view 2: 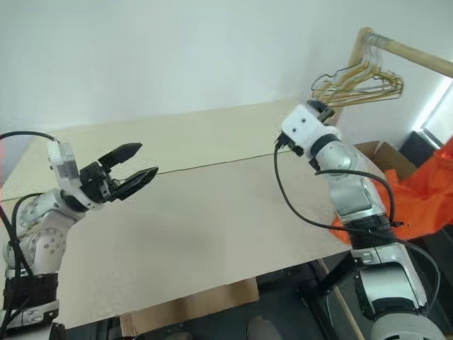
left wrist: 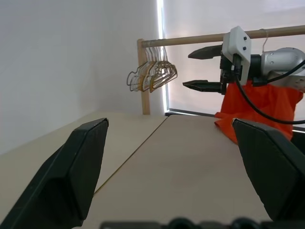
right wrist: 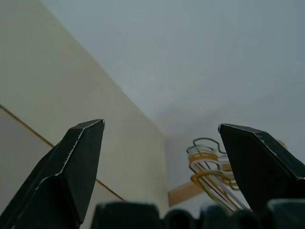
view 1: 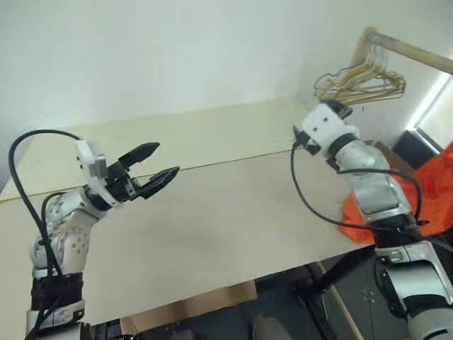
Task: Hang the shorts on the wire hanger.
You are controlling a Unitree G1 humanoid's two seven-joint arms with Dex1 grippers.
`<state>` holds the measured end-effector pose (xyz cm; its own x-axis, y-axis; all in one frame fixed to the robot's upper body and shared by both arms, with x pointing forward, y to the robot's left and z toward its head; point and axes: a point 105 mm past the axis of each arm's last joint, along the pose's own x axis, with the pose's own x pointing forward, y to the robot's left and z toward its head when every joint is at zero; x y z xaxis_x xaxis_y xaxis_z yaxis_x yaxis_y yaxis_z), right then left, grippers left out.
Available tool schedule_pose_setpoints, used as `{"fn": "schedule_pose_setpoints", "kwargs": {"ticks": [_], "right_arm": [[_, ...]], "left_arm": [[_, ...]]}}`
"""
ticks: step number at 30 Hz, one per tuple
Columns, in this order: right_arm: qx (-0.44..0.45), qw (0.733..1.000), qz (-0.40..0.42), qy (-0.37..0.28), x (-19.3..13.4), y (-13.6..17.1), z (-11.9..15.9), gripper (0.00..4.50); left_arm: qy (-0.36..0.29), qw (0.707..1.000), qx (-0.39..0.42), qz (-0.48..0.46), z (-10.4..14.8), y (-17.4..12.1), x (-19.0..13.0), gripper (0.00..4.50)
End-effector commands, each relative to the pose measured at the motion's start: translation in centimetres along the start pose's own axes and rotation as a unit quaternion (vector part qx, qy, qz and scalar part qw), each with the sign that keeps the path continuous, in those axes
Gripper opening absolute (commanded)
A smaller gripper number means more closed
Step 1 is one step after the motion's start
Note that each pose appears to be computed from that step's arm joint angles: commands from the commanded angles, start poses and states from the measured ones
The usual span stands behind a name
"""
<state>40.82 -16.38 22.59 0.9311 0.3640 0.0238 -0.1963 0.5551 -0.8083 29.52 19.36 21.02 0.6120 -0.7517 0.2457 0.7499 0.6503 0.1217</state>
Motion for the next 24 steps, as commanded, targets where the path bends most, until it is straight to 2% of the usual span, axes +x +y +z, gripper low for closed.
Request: {"fn": "schedule_pose_setpoints", "kwargs": {"ticks": [1,11,24], "right_arm": [[0.004,0.997,0.069,-0.041,-0.4,0.9,1.6,4.45],[-0.027,0.964,0.26,-0.053,-2.4,7.8,0.1,4.45],[-0.027,0.962,0.267,-0.052,-1.9,8.3,-0.1,4.45]], "left_arm": [[0.007,0.999,0.024,0.03,0.9,0.1,-1.0,4.5],[0.062,0.995,0.008,0.078,-0.8,-0.4,-4.1,4.5],[0.092,0.991,0.023,0.089,-1.6,-0.9,-5.0,4.5]]}}
